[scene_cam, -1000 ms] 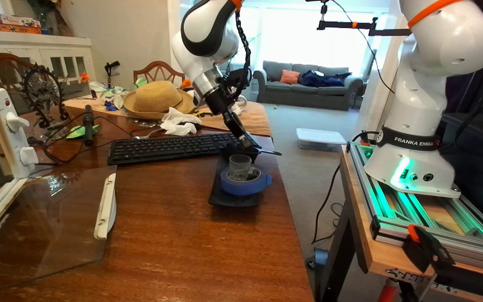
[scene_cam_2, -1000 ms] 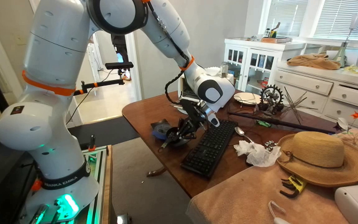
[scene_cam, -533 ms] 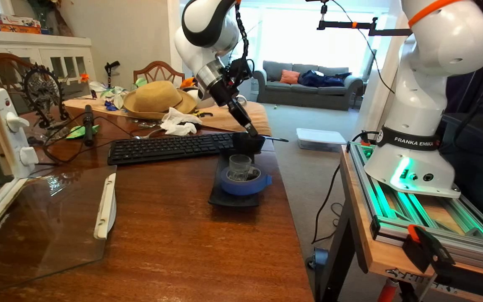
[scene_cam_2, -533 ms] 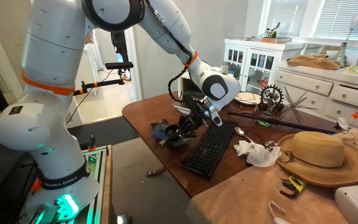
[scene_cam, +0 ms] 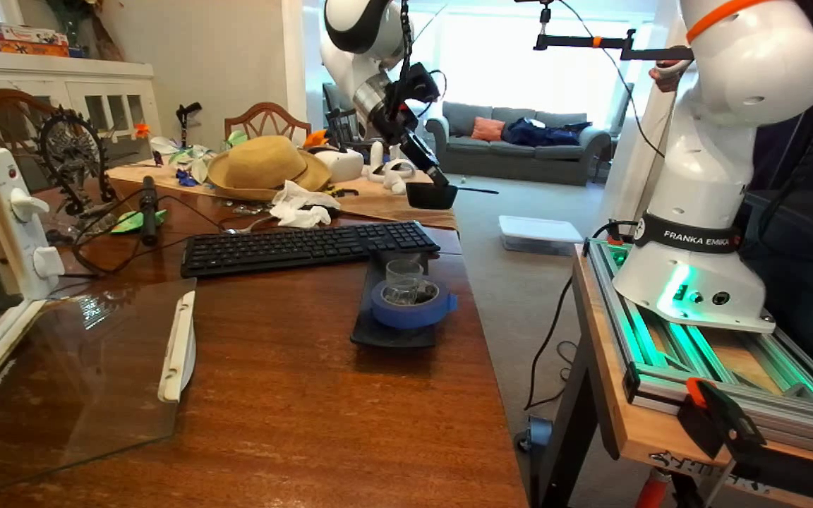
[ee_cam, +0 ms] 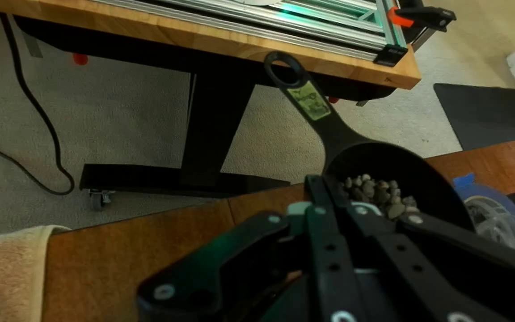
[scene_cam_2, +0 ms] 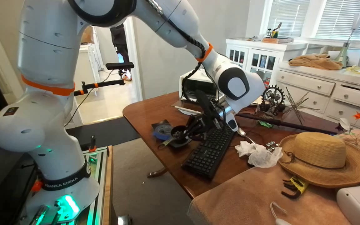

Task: Move the black measuring cup to the right then pick up the glass cup and set it down on the desk.

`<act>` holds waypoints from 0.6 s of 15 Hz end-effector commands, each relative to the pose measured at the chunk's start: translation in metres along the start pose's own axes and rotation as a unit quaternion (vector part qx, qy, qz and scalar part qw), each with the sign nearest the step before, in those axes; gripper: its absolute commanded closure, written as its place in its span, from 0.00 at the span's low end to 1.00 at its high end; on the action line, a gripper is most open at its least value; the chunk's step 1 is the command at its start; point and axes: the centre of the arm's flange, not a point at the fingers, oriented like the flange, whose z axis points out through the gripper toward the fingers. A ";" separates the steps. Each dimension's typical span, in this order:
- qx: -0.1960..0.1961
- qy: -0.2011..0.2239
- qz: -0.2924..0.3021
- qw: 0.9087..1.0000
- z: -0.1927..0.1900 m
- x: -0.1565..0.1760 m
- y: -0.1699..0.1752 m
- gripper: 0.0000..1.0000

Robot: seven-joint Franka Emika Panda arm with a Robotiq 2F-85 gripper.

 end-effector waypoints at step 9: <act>0.190 0.064 0.086 0.976 -0.025 -0.047 0.146 0.99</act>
